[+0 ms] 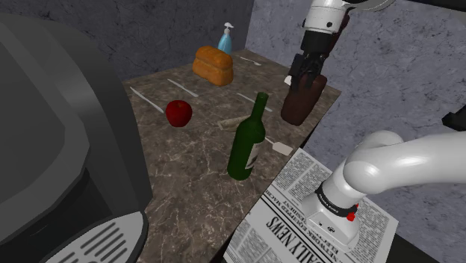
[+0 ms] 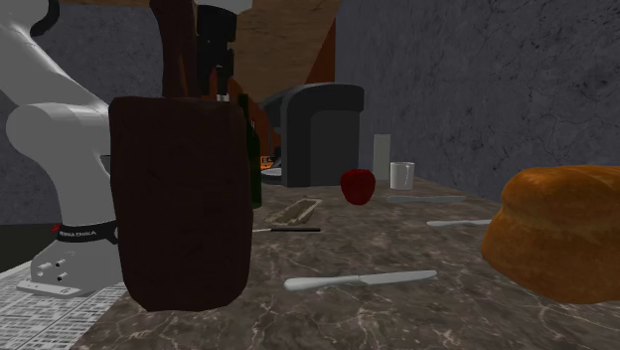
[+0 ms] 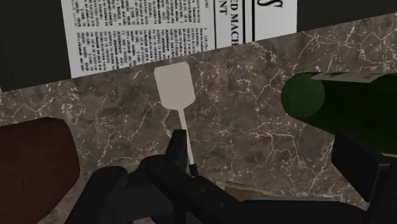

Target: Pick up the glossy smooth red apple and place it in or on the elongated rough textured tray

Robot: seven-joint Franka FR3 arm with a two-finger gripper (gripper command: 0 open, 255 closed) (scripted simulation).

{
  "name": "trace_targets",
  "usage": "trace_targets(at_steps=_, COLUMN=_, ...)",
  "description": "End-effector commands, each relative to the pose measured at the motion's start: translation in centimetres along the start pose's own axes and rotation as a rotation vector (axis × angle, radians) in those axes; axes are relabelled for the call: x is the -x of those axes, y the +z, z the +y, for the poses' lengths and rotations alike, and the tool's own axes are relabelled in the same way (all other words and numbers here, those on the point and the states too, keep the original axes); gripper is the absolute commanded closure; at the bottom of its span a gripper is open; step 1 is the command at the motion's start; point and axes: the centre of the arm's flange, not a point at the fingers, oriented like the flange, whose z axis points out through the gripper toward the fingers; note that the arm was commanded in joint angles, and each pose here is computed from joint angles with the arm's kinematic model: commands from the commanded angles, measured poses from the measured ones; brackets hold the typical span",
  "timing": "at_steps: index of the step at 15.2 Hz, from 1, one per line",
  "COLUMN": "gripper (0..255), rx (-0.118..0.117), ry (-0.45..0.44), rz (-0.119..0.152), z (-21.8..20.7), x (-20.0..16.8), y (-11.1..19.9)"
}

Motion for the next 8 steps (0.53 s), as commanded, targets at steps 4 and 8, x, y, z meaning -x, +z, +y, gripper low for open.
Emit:
trace_targets(at_steps=4, gripper=0, rx=0.011, ry=-0.075, rz=0.020, z=-0.9, x=-3.4, y=1.2)
trace_targets(at_steps=8, gripper=0, rx=0.025, ry=-0.176, rz=0.047, z=-2.4, x=-7.8, y=2.8)
